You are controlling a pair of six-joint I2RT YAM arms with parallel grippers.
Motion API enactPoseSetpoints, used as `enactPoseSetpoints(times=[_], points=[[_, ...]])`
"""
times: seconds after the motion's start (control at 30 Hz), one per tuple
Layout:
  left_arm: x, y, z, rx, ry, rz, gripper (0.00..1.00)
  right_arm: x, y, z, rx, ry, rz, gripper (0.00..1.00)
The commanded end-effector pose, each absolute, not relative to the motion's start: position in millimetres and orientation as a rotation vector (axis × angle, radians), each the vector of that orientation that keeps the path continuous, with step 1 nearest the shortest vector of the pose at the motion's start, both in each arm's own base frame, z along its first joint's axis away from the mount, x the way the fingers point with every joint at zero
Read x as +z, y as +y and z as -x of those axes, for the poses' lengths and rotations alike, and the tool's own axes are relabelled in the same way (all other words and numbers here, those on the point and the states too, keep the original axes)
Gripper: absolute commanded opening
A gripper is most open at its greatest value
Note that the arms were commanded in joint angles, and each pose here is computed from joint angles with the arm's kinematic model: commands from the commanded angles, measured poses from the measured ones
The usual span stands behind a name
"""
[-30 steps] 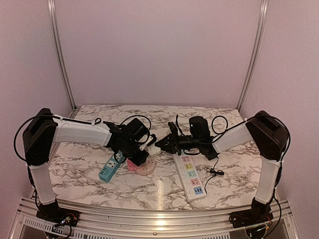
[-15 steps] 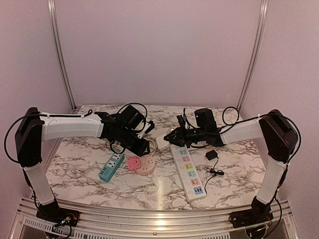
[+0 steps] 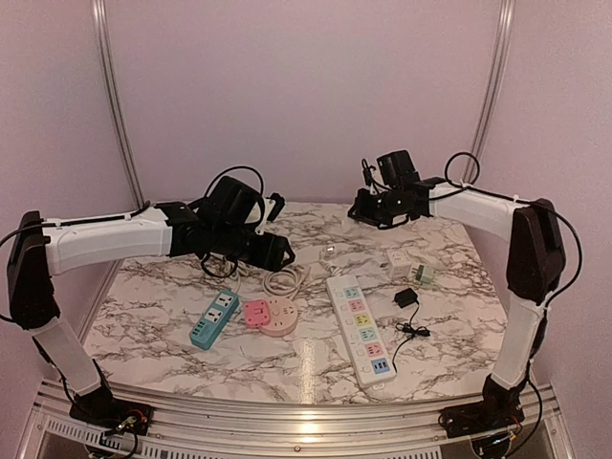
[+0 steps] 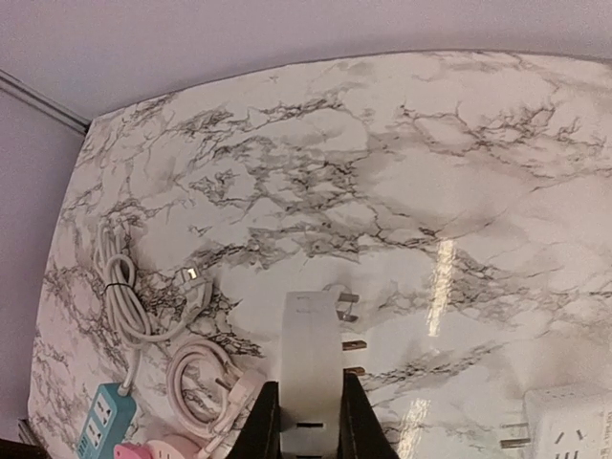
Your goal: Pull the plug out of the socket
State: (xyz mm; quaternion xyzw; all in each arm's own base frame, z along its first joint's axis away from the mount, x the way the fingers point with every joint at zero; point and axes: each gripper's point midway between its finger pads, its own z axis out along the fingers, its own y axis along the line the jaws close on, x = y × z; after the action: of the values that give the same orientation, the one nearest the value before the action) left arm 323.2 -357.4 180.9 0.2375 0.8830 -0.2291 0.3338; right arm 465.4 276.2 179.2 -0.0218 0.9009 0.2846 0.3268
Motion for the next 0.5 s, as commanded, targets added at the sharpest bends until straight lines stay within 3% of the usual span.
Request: enactPoseSetpoints(times=[0.0, 0.1, 0.27, 0.37, 0.47], points=[[200.2, -354.5, -324.6, -0.621, 2.258, -0.58, 0.7, 152.7, 218.8, -490.3, 0.17, 2.446, 0.059, 0.0], [206.3, -353.8, -325.3, -0.612, 2.252, -0.585, 0.8, 150.7, 203.5, -509.0, -0.025, 2.443, 0.064, 0.0], [217.3, -348.8, -327.1, -0.596, 2.23, -0.56, 0.83, 144.0, 189.6, -532.8, -0.226, 2.434, 0.08, 0.0], [220.5, -346.3, -328.5, -0.584, 2.225, -0.543, 0.98, 139.4, 183.2, -541.4, -0.316, 2.435, 0.098, 0.02], [222.4, -345.6, -328.5, -0.585, 2.222, -0.537, 0.99, 136.0, 184.1, -548.0, -0.339, 2.429, 0.118, 0.04]])
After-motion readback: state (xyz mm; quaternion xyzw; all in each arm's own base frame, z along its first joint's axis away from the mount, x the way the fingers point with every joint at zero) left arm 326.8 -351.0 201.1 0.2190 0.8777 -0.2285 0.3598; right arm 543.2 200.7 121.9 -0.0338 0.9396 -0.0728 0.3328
